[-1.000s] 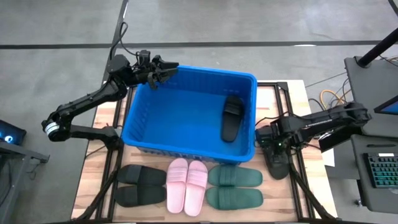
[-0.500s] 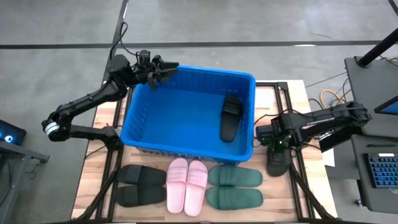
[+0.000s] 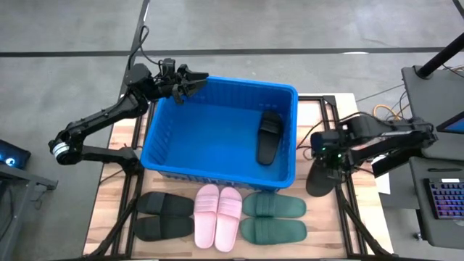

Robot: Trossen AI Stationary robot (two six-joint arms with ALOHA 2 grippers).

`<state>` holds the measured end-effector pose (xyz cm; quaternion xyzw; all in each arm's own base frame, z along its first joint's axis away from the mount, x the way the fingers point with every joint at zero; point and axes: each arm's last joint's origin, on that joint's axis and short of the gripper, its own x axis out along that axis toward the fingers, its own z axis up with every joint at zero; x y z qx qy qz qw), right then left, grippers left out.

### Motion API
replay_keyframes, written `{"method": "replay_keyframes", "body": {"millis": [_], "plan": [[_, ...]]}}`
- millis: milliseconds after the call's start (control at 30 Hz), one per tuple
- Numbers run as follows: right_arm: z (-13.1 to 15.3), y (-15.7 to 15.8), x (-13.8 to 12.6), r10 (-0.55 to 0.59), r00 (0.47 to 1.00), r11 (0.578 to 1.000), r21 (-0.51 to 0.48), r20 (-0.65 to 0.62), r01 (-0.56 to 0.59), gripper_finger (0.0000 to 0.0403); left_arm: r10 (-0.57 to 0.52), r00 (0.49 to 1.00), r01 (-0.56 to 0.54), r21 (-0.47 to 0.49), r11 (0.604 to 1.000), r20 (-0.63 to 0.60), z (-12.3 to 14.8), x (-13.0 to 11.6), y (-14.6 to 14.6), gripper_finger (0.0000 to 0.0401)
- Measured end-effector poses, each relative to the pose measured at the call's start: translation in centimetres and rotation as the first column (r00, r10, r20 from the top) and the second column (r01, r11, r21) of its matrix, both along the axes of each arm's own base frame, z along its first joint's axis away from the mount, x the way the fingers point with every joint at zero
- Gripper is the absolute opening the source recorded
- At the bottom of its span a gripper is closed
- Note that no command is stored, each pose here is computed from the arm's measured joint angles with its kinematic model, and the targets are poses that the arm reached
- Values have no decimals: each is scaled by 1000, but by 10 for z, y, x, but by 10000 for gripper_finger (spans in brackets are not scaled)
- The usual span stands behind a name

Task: Pick and place slides into bin
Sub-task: Put the black slide into the blue bin

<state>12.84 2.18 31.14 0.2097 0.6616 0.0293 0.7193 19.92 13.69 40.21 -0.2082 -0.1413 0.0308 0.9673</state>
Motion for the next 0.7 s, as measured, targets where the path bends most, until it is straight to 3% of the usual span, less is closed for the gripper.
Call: {"method": "replay_keyframes", "body": {"millis": [200, 367, 700], "plan": [[46, 0, -4, 24, 982, 1000, 11, 188, -27, 11, 1, 1000, -1, 1, 1000, 1, 0, 0, 0, 217], [78, -2, -15, 21, 967, 1000, 17, 253, -27, 11, 0, 1000, 0, 0, 1000, 1, 0, 0, 0, 217], [124, -4, -19, -37, 881, 999, -10, 472, 47, 11, 0, 1000, 0, -1, 1000, 1, 0, 0, 0, 217]]}}
